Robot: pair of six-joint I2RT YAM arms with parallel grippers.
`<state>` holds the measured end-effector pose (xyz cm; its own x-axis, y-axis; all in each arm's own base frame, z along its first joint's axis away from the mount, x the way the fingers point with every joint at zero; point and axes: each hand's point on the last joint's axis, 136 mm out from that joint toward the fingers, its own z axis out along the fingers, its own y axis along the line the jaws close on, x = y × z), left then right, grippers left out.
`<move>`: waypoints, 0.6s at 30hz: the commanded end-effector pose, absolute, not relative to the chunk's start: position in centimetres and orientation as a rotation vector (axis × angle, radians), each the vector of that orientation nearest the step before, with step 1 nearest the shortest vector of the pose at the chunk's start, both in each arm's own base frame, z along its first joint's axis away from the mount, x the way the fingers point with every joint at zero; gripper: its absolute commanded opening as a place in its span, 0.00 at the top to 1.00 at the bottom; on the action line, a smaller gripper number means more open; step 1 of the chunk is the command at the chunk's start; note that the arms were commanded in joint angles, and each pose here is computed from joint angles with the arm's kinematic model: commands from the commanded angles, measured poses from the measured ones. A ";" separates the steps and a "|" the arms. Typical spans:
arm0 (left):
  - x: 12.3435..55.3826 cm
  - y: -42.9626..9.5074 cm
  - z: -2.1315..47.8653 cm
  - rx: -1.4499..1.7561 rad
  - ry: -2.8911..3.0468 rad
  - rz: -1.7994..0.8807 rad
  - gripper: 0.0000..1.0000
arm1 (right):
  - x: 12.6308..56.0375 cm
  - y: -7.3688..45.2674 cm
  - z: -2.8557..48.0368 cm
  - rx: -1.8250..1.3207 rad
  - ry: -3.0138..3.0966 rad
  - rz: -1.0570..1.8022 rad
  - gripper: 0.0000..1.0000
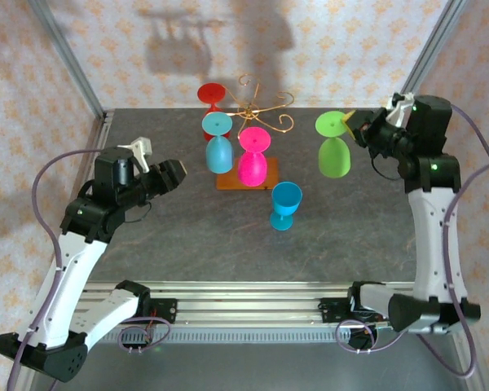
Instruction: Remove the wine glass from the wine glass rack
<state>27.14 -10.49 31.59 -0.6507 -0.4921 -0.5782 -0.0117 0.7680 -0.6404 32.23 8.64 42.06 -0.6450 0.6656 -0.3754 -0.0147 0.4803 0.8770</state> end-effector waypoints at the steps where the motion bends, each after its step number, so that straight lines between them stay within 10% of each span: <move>1: 26.2 -10.7 30.4 -0.364 2.202 -0.805 0.46 | 28.4 9.9 42.6 0.424 2.016 1.200 1.00; 18: 24.3 -11.8 28.5 -0.379 2.212 -0.938 0.46 | 19.4 16.2 43.1 0.157 2.059 1.324 1.00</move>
